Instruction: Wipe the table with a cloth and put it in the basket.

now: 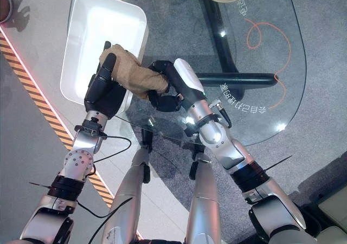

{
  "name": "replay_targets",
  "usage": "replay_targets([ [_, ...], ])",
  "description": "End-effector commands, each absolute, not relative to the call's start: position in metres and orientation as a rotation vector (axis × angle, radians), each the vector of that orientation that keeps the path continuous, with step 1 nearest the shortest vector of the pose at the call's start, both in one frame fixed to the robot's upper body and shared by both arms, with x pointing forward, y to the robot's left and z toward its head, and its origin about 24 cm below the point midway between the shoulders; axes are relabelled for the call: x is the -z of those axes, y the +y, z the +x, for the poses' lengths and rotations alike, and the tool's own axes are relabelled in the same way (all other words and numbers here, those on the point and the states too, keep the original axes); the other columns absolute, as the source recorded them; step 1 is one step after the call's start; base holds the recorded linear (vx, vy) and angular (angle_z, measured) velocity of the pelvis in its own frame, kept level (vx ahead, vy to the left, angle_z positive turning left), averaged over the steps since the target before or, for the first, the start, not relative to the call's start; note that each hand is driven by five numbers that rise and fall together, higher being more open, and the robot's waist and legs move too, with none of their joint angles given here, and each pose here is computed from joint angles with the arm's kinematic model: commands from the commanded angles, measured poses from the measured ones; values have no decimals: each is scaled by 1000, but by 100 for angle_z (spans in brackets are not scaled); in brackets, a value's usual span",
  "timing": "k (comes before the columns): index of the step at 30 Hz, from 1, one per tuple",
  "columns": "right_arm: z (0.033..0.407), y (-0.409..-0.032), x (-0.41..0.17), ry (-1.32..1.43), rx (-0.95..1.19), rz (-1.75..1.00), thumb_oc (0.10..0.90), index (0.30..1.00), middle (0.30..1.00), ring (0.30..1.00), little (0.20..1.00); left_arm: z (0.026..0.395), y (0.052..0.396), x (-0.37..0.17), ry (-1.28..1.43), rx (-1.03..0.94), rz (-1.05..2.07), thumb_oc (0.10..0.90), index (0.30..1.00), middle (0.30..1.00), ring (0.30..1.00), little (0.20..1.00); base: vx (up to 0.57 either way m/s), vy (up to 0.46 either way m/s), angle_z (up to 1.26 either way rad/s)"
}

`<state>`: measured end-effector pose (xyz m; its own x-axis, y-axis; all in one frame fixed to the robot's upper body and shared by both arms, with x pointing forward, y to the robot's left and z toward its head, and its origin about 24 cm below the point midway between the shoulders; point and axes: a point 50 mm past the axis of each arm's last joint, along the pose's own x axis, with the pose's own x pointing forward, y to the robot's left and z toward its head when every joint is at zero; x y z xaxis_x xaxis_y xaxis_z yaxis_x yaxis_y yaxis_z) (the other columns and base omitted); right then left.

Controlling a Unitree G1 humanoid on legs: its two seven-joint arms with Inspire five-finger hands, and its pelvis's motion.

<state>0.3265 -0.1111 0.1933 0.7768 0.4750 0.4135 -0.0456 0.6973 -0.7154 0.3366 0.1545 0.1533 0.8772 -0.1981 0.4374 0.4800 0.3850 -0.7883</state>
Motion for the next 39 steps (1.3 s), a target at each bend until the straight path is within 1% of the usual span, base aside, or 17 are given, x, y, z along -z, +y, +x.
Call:
replay_targets([
  [1, 279, -62, -268, -1077, -471, -606, 100, 300, 300, 300, 200, 322, 136, -214, -506, 705, -1063, 800, 900, 900, 900, 900, 0, 0, 0],
  [2, 279, -62, -268, -1078, -468, -605, 100, 300, 300, 300, 200, 322, 136, -214, -509, 706, -1054, 633, 756, 756, 756, 733, 0, 0, 0],
  [3, 279, -62, -268, -1078, -467, -605, 100, 300, 300, 300, 200, 322, 136, -214, -511, 703, -1049, 388, 547, 547, 547, 488, 0, 0, 0],
  [4, 279, -63, -268, -1078, -466, -604, 100, 300, 300, 300, 200, 322, 137, -214, -513, 698, -1046, 265, 441, 441, 441, 365, 0, 0, 0],
  [5, 279, -63, -267, -1079, -464, -604, 100, 300, 300, 300, 200, 322, 138, -214, -519, 689, -1045, 100, 300, 300, 300, 200, 0, 0, 0],
  [15, 279, -65, -268, -1082, -454, -599, 100, 300, 300, 300, 200, 321, 140, -215, -548, 658, -1033, 100, 300, 300, 300, 200, 0, 0, 0],
  [32, 280, -66, -265, -1075, -434, -588, 100, 300, 300, 300, 200, 316, 154, -219, -673, 538, -1055, 100, 300, 300, 300, 200, 0, 0, 0],
  [33, 280, -65, -265, -1074, -434, -587, 259, 436, 436, 436, 359, 316, 155, -220, -678, 533, -1059, 100, 300, 300, 300, 200, 0, 0, 0],
  [34, 280, -66, -265, -1074, -432, -584, 438, 589, 589, 589, 538, 316, 155, -220, -682, 528, -1064, 100, 300, 300, 300, 200, 0, 0, 0],
  [35, 280, -66, -265, -1073, -430, -578, 676, 794, 794, 794, 776, 316, 156, -219, -688, 519, -1067, 100, 300, 300, 300, 200, 0, 0, 0],
  [36, 281, -66, -265, -1071, -429, -575, 800, 900, 900, 900, 900, 316, 157, -219, -691, 515, -1072, 100, 300, 300, 300, 200, 0, 0, 0],
  [39, 281, -66, -266, -1071, -426, -568, 800, 900, 900, 900, 900, 316, 159, -220, -704, 490, -1089, 100, 300, 300, 300, 200, 0, 0, 0],
])
